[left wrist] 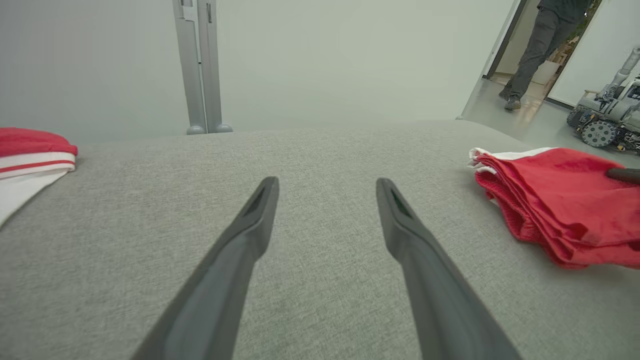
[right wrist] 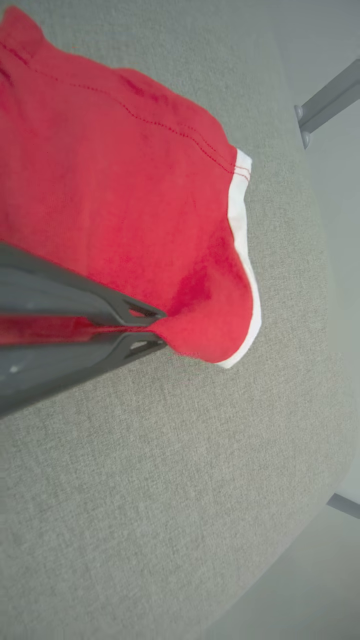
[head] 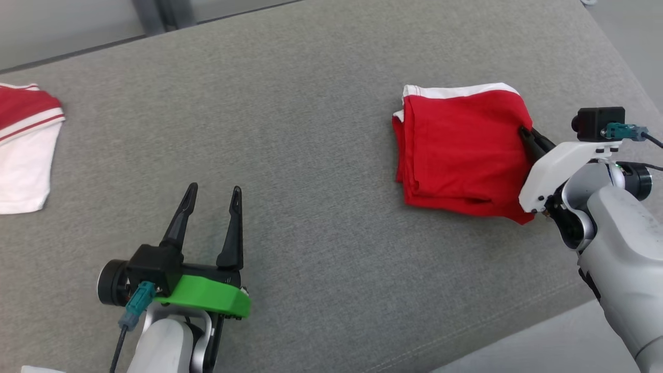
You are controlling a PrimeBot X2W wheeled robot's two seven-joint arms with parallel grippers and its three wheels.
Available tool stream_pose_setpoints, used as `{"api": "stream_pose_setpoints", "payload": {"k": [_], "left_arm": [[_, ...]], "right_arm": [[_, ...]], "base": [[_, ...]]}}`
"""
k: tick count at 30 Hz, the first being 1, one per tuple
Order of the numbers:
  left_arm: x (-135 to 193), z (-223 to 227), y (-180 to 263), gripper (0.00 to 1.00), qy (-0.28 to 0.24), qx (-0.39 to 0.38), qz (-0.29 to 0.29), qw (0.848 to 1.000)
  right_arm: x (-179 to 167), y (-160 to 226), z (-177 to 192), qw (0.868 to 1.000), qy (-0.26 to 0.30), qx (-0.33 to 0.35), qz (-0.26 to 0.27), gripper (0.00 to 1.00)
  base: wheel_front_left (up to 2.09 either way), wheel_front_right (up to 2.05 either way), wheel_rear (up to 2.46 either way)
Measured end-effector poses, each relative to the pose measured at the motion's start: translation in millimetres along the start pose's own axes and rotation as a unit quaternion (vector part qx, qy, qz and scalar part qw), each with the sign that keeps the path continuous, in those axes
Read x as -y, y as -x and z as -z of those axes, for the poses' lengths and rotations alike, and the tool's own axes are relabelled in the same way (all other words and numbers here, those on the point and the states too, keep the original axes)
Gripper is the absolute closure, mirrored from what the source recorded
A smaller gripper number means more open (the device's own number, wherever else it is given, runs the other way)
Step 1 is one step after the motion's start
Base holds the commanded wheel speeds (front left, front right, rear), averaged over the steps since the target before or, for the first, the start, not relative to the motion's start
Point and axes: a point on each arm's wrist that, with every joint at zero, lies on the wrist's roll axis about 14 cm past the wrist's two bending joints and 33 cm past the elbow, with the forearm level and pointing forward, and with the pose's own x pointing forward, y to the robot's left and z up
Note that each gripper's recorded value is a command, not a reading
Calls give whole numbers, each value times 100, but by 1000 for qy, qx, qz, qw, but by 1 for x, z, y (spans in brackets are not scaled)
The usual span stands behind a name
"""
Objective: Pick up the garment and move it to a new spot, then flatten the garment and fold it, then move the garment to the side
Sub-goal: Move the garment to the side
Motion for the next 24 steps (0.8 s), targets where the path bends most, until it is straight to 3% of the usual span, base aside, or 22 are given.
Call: {"api": "stream_pose_setpoints", "payload": {"k": [7, 16, 24], "left_arm": [[12, 23, -15, 0, 19, -21, 25, 999], [-18, 17, -12, 0, 11, -8, -11, 1000], [-46, 10, -1, 0, -4, 0, -46, 999]], "right_arm": [[15, -7, 3, 999, 27, 0, 24, 100], [23, -47, -40, 994, 103, 26, 33, 100], [57, -76, -71, 984, 156, 28, 75, 100]], "base": [[0, 0, 0], [0, 0, 0], [0, 0, 0]]}}
